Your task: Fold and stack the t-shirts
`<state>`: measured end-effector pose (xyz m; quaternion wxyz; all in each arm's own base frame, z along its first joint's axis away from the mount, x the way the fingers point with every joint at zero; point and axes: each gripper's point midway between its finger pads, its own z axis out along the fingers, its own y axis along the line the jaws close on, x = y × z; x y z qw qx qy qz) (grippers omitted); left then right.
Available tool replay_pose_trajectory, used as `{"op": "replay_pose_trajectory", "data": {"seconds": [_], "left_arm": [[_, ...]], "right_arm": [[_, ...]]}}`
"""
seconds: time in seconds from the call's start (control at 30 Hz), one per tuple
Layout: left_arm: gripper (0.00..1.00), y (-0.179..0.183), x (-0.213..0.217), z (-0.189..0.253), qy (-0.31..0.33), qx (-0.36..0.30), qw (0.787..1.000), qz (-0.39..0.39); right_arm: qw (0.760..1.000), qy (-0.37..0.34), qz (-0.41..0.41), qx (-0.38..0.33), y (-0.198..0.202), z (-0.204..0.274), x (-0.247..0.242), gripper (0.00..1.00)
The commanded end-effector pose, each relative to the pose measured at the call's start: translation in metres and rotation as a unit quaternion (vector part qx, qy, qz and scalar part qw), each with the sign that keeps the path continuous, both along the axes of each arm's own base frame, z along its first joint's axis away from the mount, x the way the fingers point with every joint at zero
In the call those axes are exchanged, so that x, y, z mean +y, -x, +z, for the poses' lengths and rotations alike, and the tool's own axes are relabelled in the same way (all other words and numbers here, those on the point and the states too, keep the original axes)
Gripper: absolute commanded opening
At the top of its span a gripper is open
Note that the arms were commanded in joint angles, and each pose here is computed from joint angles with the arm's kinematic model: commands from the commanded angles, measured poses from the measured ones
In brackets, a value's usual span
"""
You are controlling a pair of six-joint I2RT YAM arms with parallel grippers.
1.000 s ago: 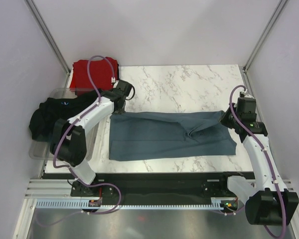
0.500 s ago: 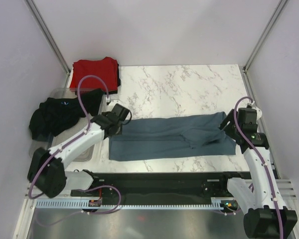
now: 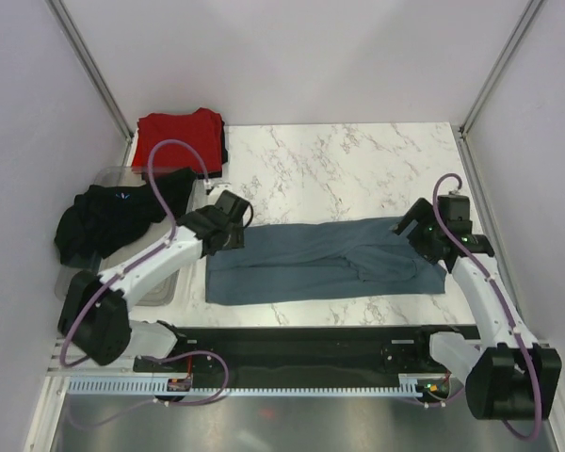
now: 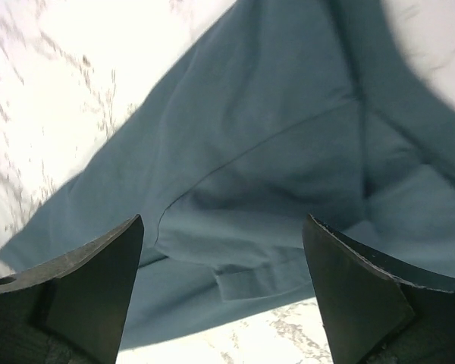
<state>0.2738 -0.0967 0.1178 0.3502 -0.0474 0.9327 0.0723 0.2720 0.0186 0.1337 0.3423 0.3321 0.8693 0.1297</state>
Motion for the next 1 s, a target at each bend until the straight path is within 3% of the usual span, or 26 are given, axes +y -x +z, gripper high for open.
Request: {"op": "replay_pose_trajectory", "data": {"seconds": [0.0, 0.03, 0.27, 0.47, 0.67, 0.7, 0.77, 0.83, 0.87, 0.93, 0.97], "left_arm": [[0.72, -0.030, -0.046, -0.014, 0.050, 0.018, 0.998, -0.038], [0.71, -0.031, -0.056, -0.037, 0.046, 0.057, 0.996, -0.048], [0.68, -0.043, -0.091, -0.088, 0.051, 0.149, 0.984, -0.088], [0.68, -0.013, -0.084, -0.120, 0.063, 0.202, 0.975, -0.066], [0.67, 0.033, -0.094, -0.130, 0.139, 0.253, 0.956, -0.046], [0.68, 0.039, -0.099, -0.128, 0.162, 0.255, 0.953, -0.035], [0.68, 0.053, -0.118, -0.122, 0.225, 0.261, 0.938, -0.031], [0.69, 0.067, -0.137, -0.115, 0.279, 0.278, 0.918, -0.039], [0.68, 0.075, -0.150, -0.115, 0.299, 0.281, 0.911, -0.040], [0.69, 0.090, -0.173, -0.112, 0.331, 0.309, 0.890, -0.053], [0.69, 0.094, -0.197, -0.105, 0.351, 0.311, 0.880, -0.072]], "right_arm": [[0.996, -0.081, 0.047, 0.001, -0.012, -0.011, 0.040, 0.92], [0.994, -0.086, 0.062, 0.018, -0.010, -0.024, 0.053, 0.93], [0.985, -0.068, 0.062, 0.148, 0.006, -0.099, 0.054, 0.95], [0.984, -0.042, 0.035, 0.168, -0.024, -0.122, 0.043, 0.97], [0.983, -0.058, 0.048, 0.170, -0.124, -0.133, 0.056, 0.93], [0.983, -0.063, 0.057, 0.164, -0.156, -0.138, 0.062, 0.93], [0.982, -0.065, 0.065, 0.166, -0.181, -0.141, 0.069, 0.92], [0.984, -0.070, 0.092, 0.134, -0.227, -0.137, 0.086, 0.91], [0.988, -0.073, 0.104, 0.089, -0.261, -0.113, 0.097, 0.91], [0.984, -0.081, 0.140, 0.076, -0.284, -0.127, 0.125, 0.91], [0.984, -0.084, 0.155, 0.027, -0.315, -0.100, 0.139, 0.91]]}}
